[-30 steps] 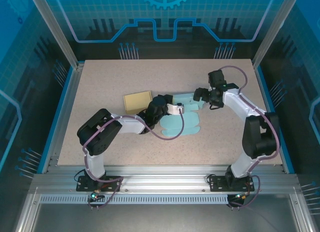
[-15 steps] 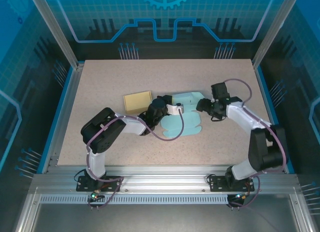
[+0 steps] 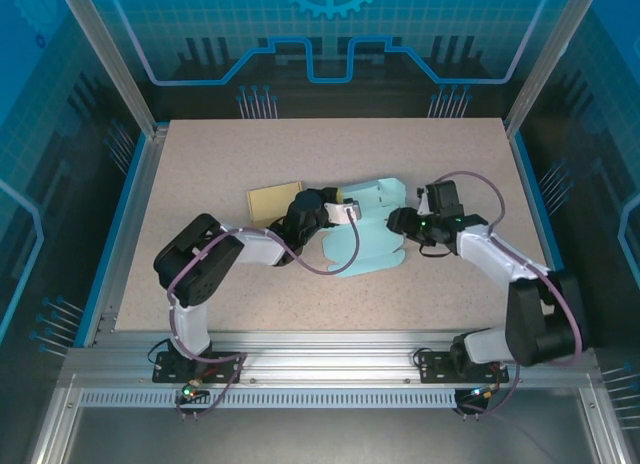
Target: Fold the paper box
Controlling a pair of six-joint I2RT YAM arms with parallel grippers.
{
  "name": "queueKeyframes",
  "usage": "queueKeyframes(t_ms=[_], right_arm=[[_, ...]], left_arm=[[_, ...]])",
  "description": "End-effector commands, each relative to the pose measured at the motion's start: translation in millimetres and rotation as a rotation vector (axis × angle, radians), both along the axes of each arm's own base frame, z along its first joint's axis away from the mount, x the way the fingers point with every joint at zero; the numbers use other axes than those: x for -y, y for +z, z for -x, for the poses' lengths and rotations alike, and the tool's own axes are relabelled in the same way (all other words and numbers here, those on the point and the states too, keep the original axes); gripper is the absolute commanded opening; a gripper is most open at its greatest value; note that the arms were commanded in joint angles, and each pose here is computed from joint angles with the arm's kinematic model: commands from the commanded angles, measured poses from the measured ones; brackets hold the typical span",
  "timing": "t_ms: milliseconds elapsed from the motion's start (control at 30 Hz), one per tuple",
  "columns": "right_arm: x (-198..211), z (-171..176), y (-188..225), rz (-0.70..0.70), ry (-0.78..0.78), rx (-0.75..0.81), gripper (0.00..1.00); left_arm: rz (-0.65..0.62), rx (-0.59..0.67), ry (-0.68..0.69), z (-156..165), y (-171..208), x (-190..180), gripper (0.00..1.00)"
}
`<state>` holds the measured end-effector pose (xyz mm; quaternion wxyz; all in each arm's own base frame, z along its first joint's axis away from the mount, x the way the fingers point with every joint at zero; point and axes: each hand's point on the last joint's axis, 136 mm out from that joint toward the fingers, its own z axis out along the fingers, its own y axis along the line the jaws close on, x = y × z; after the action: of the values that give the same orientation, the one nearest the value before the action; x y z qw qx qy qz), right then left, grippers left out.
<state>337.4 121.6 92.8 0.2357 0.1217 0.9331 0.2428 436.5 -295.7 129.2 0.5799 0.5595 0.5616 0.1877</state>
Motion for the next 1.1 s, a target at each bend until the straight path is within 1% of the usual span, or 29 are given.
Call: queueKeyframes(t_ms=[0, 33, 167, 267, 500, 600, 667, 900, 1067], right_arm=[[-23.2, -21.2, 10.1, -0.043, 0.083, 0.053, 0.57], [-23.7, -32.4, 17.4, -0.032, 0.078, 0.076, 0.57], [-10.6, -50.8, 10.3, 0.068, 0.043, 0.059, 0.58], [-2.8, -60.0, -0.3, 0.104, 0.019, 0.027, 0.57], [5.1, -63.7, -24.1, 0.142, -0.012, -0.033, 0.57], [12.1, -60.0, -33.4, 0.167, -0.026, -0.054, 0.61], [12.3, -59.6, -36.2, 0.153, -0.026, -0.048, 0.64], [-9.5, -66.9, -32.7, 0.023, 0.019, -0.008, 0.63], [-21.7, -71.1, -19.0, -0.051, 0.038, 0.05, 0.55]], left_arm=[[0.054, -0.017, -0.033, 6.0, 9.9, 2.6, 0.0], [0.054, -0.019, -0.036, 6.2, 9.5, 2.8, 0.0], [0.054, -0.025, -0.049, 9.5, 6.6, 3.5, 0.0], [0.06, -0.022, -0.043, 8.8, 6.9, 2.0, 0.0], [0.076, -0.028, -0.015, 3.7, 9.3, -4.6, 0.0], [0.088, -0.034, -0.008, 2.4, 11.3, -7.9, 0.0], [0.089, -0.035, -0.005, 1.7, 12.7, -9.7, 0.0], [0.082, -0.04, 0.002, 0.7, 10.5, -9.6, 0.0], [0.047, -0.029, 0.001, 1.3, 7.0, -3.2, 0.0]])
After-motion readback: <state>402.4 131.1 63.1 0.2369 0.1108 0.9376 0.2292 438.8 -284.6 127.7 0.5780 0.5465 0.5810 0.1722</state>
